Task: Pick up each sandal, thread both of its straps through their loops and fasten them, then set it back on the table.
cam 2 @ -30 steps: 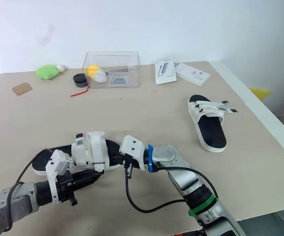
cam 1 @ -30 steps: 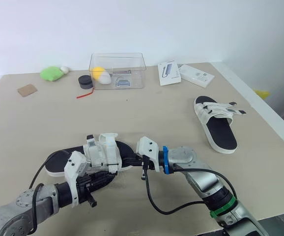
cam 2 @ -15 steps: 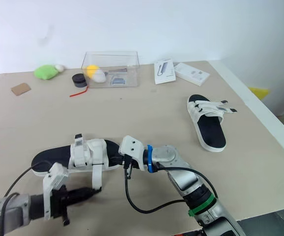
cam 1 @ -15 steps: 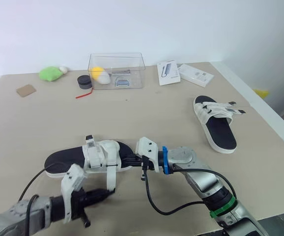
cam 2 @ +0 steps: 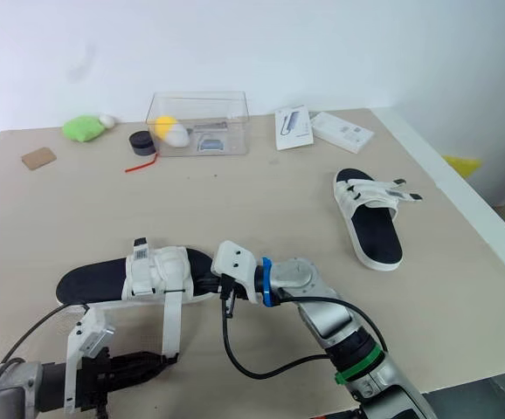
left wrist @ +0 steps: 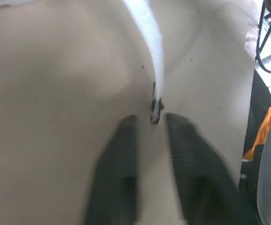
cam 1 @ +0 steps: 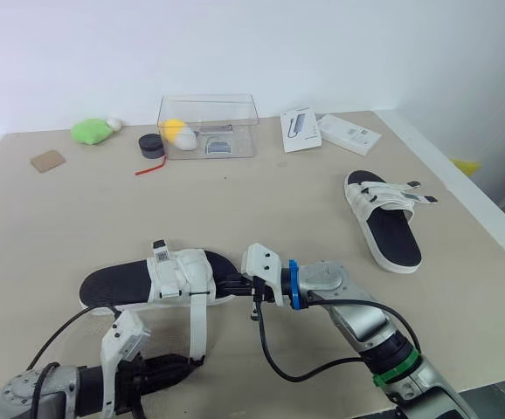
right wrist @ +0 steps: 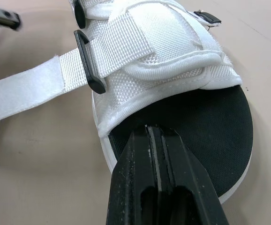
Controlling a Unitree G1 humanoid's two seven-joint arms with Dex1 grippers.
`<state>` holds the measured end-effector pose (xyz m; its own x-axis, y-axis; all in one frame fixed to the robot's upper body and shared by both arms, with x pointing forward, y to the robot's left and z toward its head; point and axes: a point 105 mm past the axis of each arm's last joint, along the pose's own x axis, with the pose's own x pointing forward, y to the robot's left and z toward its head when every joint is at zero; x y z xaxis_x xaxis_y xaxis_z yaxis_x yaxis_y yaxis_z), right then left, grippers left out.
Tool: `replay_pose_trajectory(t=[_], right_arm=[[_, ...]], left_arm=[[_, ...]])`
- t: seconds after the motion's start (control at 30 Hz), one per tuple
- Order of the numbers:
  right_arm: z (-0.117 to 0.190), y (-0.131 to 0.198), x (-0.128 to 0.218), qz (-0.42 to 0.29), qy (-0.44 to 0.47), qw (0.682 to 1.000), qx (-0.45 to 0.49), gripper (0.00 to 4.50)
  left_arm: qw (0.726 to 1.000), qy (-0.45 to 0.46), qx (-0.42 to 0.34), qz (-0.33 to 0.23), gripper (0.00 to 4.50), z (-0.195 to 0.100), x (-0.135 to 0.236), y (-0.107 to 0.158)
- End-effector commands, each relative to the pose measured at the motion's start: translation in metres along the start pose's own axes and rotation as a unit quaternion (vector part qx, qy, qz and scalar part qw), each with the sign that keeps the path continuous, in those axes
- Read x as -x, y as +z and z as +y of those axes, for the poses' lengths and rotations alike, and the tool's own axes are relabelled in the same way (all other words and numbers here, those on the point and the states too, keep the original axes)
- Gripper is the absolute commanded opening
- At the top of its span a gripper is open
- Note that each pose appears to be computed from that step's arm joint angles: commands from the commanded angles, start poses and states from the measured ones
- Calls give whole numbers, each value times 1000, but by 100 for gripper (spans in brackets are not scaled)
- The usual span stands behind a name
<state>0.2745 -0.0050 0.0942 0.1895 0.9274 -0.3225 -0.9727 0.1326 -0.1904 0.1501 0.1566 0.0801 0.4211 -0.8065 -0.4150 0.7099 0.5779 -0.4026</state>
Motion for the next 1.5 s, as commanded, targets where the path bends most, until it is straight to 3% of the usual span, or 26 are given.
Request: replay_pose_trajectory(t=[0.03,0.17,0.3,0.37,0.57,0.9,1.27,1.37,1.5], right_arm=[[6,-19,-3,33,13,999,-22,0],[8,-18,-4,32,23,999,-22,0],[10,-17,-6,31,34,999,-19,0],[11,-18,-6,32,37,999,-18,0],[9,-19,-4,37,32,999,-17,0],[8,-19,0,39,21,999,-18,0],[7,-18,1,40,15,999,-18,0],[7,-18,2,40,14,999,-17,0],[6,-18,2,41,14,999,-17,0]], left_arm=[[991,38,-118,-45,257,4,19,24],[926,82,-367,18,257,17,33,11],[827,49,-560,17,257,6,29,4],[774,51,-631,-15,257,3,26,11],[674,12,-734,-82,257,-7,8,13],[645,-19,-761,-67,257,4,-13,-5],[627,-20,-773,-100,257,-2,-30,6],[624,-19,-774,-105,171,-3,-31,9],[622,-20,-775,-109,3,-4,-33,12]])
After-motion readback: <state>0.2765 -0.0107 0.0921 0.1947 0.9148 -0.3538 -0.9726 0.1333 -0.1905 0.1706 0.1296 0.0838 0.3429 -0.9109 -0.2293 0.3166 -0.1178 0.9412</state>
